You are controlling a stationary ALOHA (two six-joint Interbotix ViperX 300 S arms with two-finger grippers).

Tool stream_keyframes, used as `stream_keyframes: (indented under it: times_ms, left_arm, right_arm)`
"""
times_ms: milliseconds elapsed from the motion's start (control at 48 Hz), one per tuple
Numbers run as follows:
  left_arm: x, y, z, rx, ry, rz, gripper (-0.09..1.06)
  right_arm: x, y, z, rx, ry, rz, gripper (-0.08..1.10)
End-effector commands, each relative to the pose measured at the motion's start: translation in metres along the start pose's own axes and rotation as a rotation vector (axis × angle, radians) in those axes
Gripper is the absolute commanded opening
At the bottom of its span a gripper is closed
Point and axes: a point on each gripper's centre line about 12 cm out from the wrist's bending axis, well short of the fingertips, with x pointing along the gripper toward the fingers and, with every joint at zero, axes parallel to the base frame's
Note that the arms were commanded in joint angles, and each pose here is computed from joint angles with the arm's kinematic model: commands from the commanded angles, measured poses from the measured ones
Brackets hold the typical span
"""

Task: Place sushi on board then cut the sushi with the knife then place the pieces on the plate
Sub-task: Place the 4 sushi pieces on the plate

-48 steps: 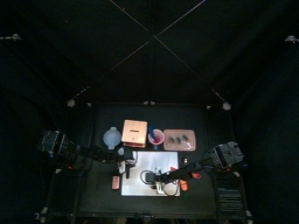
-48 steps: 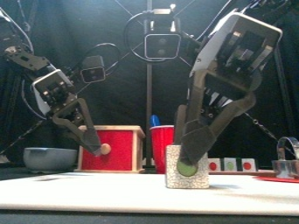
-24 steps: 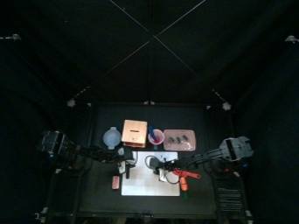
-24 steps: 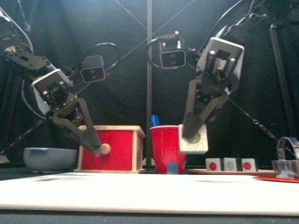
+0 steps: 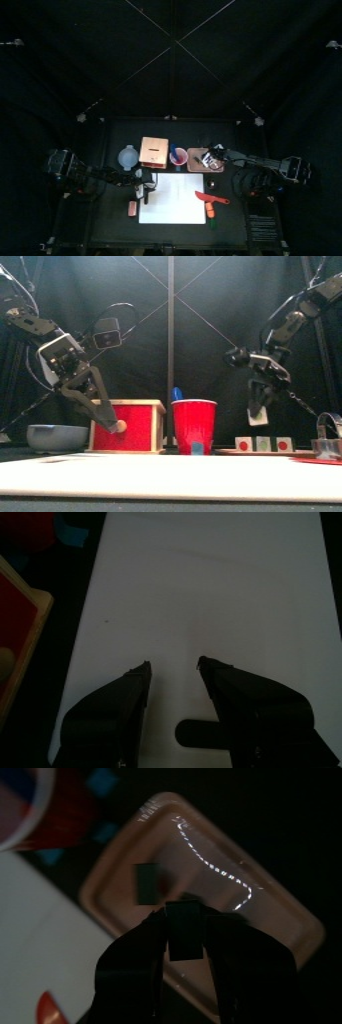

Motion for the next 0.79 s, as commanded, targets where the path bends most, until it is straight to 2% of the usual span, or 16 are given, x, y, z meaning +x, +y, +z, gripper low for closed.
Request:
stream_keyframes:
  times_ms: [21, 333, 625, 792]
  left_arm:
    - [0.000, -0.002, 0.009, 0.003, -0.027, -0.006, 0.81]
    - [0.001, -0.001, 0.012, -0.006, -0.034, -0.002, 0.81]
    - [0.001, -0.002, 0.015, -0.008, -0.041, -0.004, 0.81]
    - [0.001, -0.002, 0.018, -0.004, -0.049, -0.006, 0.81]
  right_arm:
    - [-0.004, -0.014, 0.002, 0.024, -0.020, -0.027, 0.58]
    - [-0.001, -0.034, -0.013, 0.043, 0.006, -0.075, 0.58]
    - [-0.022, -0.033, -0.013, 0.076, -0.076, -0.037, 0.58]
    - [-0.018, -0.039, -0.032, 0.092, -0.042, -0.045, 0.58]
